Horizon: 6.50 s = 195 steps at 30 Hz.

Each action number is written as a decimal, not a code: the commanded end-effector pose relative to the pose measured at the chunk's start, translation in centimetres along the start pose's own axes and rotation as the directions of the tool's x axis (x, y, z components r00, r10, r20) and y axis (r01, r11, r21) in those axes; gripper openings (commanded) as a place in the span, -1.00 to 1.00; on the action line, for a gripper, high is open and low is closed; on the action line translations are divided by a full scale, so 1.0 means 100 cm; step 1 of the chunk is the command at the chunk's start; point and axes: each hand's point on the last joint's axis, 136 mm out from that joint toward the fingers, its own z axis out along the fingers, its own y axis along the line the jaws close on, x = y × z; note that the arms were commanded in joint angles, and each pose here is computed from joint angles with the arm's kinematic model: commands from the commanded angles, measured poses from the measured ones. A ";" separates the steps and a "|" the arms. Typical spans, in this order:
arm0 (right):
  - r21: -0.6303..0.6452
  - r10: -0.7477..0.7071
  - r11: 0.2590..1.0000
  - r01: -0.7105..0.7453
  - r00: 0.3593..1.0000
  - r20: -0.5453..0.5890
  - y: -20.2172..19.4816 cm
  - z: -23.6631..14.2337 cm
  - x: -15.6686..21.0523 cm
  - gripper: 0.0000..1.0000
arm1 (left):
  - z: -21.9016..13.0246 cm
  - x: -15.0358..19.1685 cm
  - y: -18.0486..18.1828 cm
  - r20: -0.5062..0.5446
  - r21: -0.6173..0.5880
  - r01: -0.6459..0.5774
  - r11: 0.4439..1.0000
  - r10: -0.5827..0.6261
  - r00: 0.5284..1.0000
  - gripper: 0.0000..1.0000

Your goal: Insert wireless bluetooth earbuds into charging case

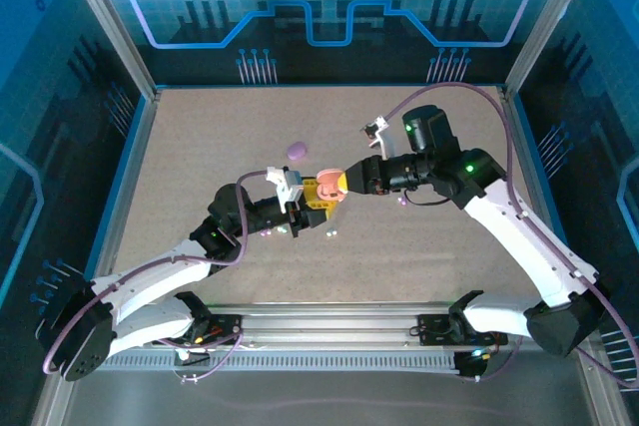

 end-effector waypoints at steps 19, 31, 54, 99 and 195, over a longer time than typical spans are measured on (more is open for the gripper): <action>0.064 0.009 0.998 -0.007 0.999 -0.038 -0.012 0.009 0.005 -0.46 | 0.004 -0.032 -0.012 0.085 0.048 -0.029 0.998 0.025 0.996 -0.35; 0.083 0.001 0.997 0.000 1.000 -0.021 -0.010 0.004 0.004 -0.33 | 0.004 -0.031 -0.013 0.084 0.051 -0.028 0.998 0.024 0.996 -0.35; 0.052 -0.048 0.998 0.046 0.998 0.051 0.009 -0.012 -0.003 -0.20 | 0.005 -0.029 -0.012 0.079 0.047 -0.027 0.999 0.023 0.997 -0.36; -0.071 0.193 0.979 -0.189 0.980 0.050 -0.003 -0.012 0.001 0.23 | 0.013 -0.039 -0.023 0.102 0.065 -0.074 0.995 0.067 0.992 -0.34; 0.283 0.493 0.808 -0.517 0.856 0.154 -0.303 0.100 -0.059 -0.92 | -0.046 -0.001 0.092 -0.126 -0.602 0.170 0.780 -0.303 0.945 0.98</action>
